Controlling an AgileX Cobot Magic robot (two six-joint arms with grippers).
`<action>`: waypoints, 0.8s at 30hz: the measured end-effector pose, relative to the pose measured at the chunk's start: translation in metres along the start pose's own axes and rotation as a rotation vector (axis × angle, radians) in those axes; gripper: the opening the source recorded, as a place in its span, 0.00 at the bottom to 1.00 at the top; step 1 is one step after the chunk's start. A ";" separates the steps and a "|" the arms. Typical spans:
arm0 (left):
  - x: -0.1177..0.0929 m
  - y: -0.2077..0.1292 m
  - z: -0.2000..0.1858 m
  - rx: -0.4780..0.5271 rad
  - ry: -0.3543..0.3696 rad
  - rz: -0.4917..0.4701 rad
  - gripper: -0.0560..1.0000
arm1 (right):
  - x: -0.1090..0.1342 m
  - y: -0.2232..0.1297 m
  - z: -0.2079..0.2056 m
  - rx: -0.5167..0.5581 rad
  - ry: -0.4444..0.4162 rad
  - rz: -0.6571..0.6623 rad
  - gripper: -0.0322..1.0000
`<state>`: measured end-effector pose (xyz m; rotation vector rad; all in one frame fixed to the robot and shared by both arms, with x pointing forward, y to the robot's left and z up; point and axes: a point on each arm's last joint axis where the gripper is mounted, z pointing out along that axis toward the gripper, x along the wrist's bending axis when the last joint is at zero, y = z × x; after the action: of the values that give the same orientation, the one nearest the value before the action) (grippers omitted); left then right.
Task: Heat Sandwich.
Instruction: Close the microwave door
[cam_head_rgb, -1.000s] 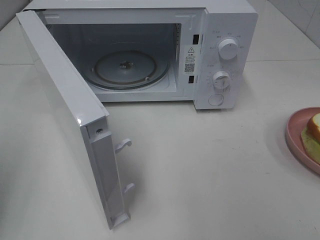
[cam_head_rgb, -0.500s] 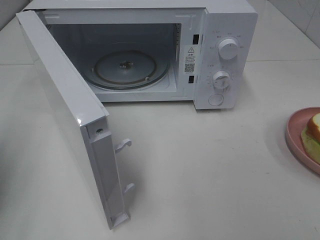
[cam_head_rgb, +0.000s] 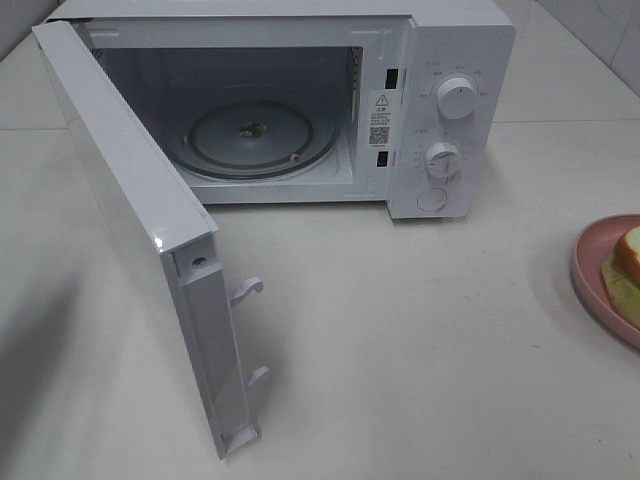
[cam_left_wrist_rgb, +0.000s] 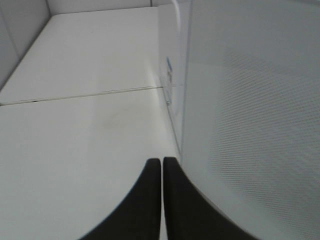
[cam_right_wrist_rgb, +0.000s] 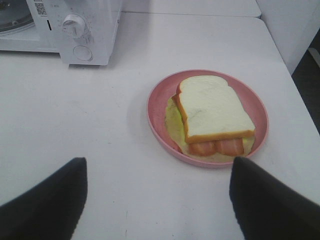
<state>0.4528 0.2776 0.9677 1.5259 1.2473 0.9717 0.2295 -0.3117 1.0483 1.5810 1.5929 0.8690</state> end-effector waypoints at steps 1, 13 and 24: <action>-0.004 0.000 0.005 0.001 -0.021 0.004 0.05 | 0.000 0.000 0.000 0.000 0.000 0.000 0.77; -0.043 0.000 0.047 -0.013 -0.174 0.023 0.05 | 0.000 0.000 0.000 0.000 0.000 0.000 0.77; -0.073 0.005 0.072 -0.015 -0.251 0.025 0.05 | 0.000 0.000 0.000 0.000 0.001 0.000 0.77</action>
<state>0.5094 0.1932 0.9502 1.5996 1.0431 0.7755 0.2295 -0.3116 1.0483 1.5813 1.5933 0.8700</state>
